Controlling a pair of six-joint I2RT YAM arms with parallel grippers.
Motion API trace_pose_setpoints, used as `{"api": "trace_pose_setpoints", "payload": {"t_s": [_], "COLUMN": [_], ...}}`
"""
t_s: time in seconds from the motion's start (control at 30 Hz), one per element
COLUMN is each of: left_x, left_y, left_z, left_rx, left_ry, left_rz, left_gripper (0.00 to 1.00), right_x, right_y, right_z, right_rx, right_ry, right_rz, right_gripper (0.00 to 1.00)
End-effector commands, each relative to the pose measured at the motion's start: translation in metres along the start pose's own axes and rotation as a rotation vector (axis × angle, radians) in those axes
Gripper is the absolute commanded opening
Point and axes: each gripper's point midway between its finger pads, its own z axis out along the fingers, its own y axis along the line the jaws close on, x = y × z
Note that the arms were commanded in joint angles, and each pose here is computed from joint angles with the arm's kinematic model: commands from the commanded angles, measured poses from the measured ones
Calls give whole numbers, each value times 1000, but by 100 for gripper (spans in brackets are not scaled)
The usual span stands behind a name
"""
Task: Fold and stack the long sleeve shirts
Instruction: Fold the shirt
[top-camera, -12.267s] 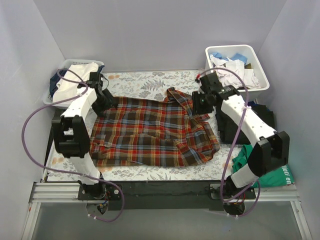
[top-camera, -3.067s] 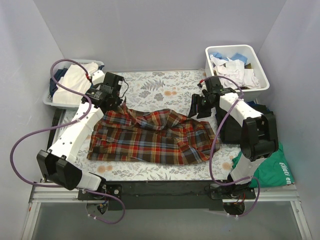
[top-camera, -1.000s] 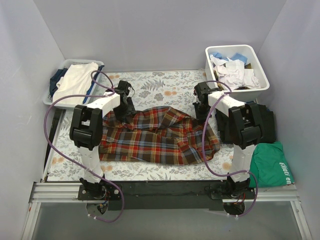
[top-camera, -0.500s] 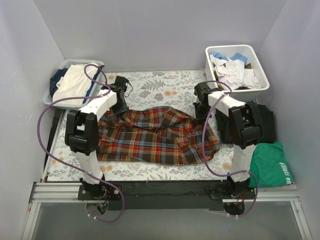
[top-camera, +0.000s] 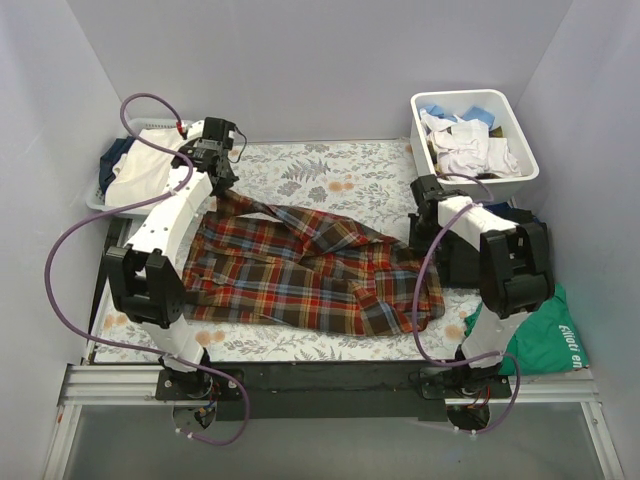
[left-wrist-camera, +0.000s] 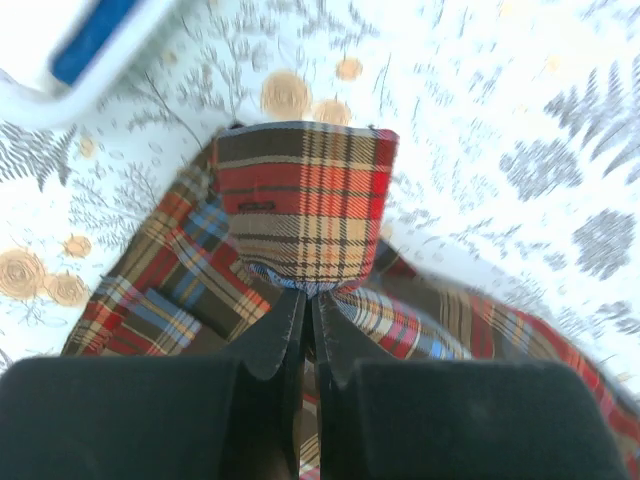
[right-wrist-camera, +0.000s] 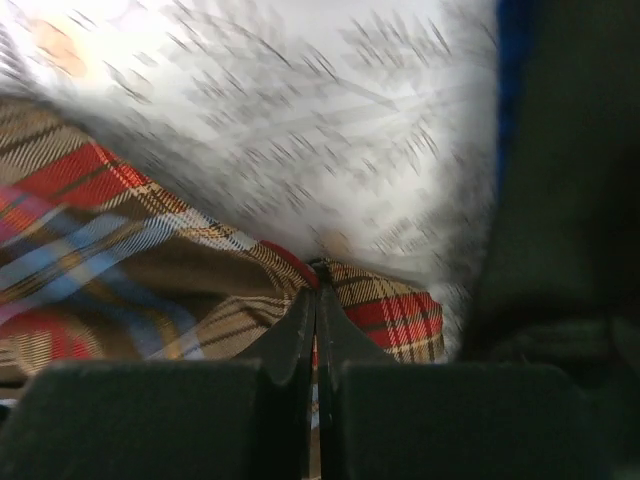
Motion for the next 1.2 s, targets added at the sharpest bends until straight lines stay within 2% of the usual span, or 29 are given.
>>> {"api": "trace_pose_setpoints", "payload": {"t_s": [0.0,0.07,0.1,0.17,0.2,0.3,0.5,0.57,0.63,0.67,0.7,0.73,0.87,0.97,1.0,1.17], "left_x": [-32,-34,-36,-44,-47,-54,-50,-42,-51,-46,-44,-44,-15,23,43,81], "left_y": [10,9,8,6,3,-6,-28,-41,-58,-70,-71,-71,-54,-35,-26,-5], "left_z": [-23,-22,-23,-24,-24,-26,-28,-32,-45,-47,-49,-53,-48,-41,-34,-33], "left_rx": [-14,-14,-12,-8,2,38,159,258,380,457,476,493,450,417,393,371], "left_ry": [-100,-103,-112,-128,-132,-137,-114,-92,-145,-147,-144,-146,-72,3,46,109], "left_rz": [-57,-58,-53,-56,-48,-50,-46,-8,-7,20,18,12,3,2,2,1], "left_gripper": [0,0,0,0,0,0,0,0,0,2,8,9,12,13,13,11], "right_x": [16,11,9,-5,-12,-39,-72,-81,-85,-85,-91,-90,-83,-67,-64,-62], "right_y": [-11,-7,-6,-2,0,12,47,57,65,74,81,84,103,121,123,149], "right_z": [-12,-20,-24,-37,-43,-59,-54,-52,-44,-43,-47,-36,-27,-19,-16,-3], "right_rx": [21,-5,-13,-43,-58,-111,-234,-274,-309,-354,-374,-384,-408,-413,-408,-438], "right_ry": [-27,-63,-80,-156,-185,-258,-242,-235,-220,-205,-201,-166,-124,-95,-88,-68], "right_rz": [76,78,78,73,64,16,-114,-125,-150,-166,-178,-198,-304,-379,-390,-447], "right_gripper": [1,1,8,28,42,58,55,53,53,52,52,52,56,61,61,62]}}
